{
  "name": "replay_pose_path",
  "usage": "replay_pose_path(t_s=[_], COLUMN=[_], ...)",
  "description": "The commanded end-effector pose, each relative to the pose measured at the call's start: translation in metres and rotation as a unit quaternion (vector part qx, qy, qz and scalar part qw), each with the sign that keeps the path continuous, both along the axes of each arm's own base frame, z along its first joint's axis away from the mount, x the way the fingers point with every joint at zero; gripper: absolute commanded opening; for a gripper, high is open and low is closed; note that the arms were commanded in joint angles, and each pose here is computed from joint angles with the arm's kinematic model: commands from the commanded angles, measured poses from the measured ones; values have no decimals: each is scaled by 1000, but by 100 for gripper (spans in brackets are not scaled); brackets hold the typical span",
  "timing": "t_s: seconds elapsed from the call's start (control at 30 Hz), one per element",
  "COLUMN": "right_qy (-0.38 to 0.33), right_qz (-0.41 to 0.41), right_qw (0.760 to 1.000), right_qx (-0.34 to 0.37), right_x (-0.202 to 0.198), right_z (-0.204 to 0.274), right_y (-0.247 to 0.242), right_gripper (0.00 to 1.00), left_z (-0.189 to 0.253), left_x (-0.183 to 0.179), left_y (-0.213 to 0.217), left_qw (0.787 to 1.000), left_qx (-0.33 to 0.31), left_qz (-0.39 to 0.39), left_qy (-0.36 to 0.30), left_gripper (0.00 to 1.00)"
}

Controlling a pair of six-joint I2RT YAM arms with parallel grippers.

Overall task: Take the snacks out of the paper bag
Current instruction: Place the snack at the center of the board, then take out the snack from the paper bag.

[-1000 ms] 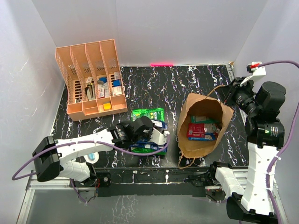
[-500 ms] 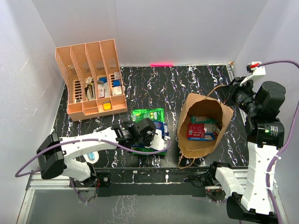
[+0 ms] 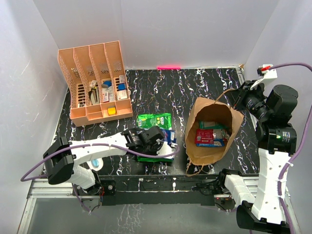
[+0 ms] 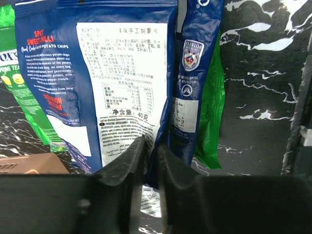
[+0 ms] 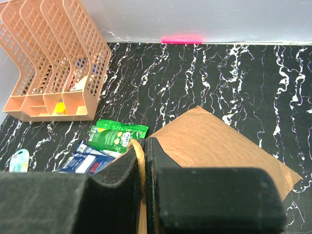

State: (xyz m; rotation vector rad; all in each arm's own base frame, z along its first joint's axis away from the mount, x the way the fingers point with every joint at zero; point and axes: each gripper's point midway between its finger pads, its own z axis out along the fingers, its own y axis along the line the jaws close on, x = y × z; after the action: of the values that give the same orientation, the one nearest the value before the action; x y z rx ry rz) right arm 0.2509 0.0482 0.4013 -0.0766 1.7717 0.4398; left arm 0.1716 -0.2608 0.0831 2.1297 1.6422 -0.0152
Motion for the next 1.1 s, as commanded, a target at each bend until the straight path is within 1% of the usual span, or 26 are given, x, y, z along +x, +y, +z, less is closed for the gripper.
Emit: replay_pose_path(t_s=[0.0,0.1,0.17,0.27,0.4,0.5,0.57,0.63,0.7,0.77,0.83,0.87,0.9,0.93,0.97,1.03,1.07], right_qy=[-56,-57,-56,-56,-55,-55,-57,-57,-54,-52,-52,-52,-54,-55,-56,-57,-57], right_qz=[1,0,1,0,1,-1,-1,2,5,6,7,8,11,17,25,35,36], right_qw=[998,998,998,998,998,998,998,998,998,999,999,999,998,998,998,998,998], right_qx=[-17,-17,-17,-18,-17,-17,-18,-16,-13,-12,-12,-12,-12,-11,-9,-4,-3], right_x=[2,2,2,2,1,0,0,0,1,1,0,0,-1,-2,-3,-5,-5], right_z=[28,29,28,28,27,27,29,28,27,25,25,25,26,27,28,29,29], right_y=[-1,-1,0,-1,0,-1,0,0,2,2,2,3,4,6,8,12,13], right_gripper=[8,8,8,8,8,8,8,8,8,8,8,8,8,8,8,8,8], left_z=[23,56,82,127,179,182,184,191,207,232,248,251,253,251,244,231,216], left_x=[-2,6,14,10,-20,-28,-29,-31,-35,-39,-52,-60,-67,-72,-79,-84,-82], left_y=[-9,-21,-28,-39,-58,-51,-46,-49,-60,-82,-104,-116,-129,-141,-154,-179,-193], left_qw=[999,995,991,980,959,957,955,948,934,905,876,865,859,860,866,881,890], left_qx=[-35,-80,-117,-185,-280,-284,-291,-312,-350,-417,-469,-487,-499,-502,-495,-472,-455], left_qz=[36,52,62,58,26,38,38,34,33,34,21,11,3,-6,-17,-36,-35], left_qy=[13,-9,-34,-32,30,50,43,43,59,79,110,118,113,93,69,26,12], left_gripper=[24,38,43,49,50,49,49,50,50,50,50,50,50,50,50,49,48])
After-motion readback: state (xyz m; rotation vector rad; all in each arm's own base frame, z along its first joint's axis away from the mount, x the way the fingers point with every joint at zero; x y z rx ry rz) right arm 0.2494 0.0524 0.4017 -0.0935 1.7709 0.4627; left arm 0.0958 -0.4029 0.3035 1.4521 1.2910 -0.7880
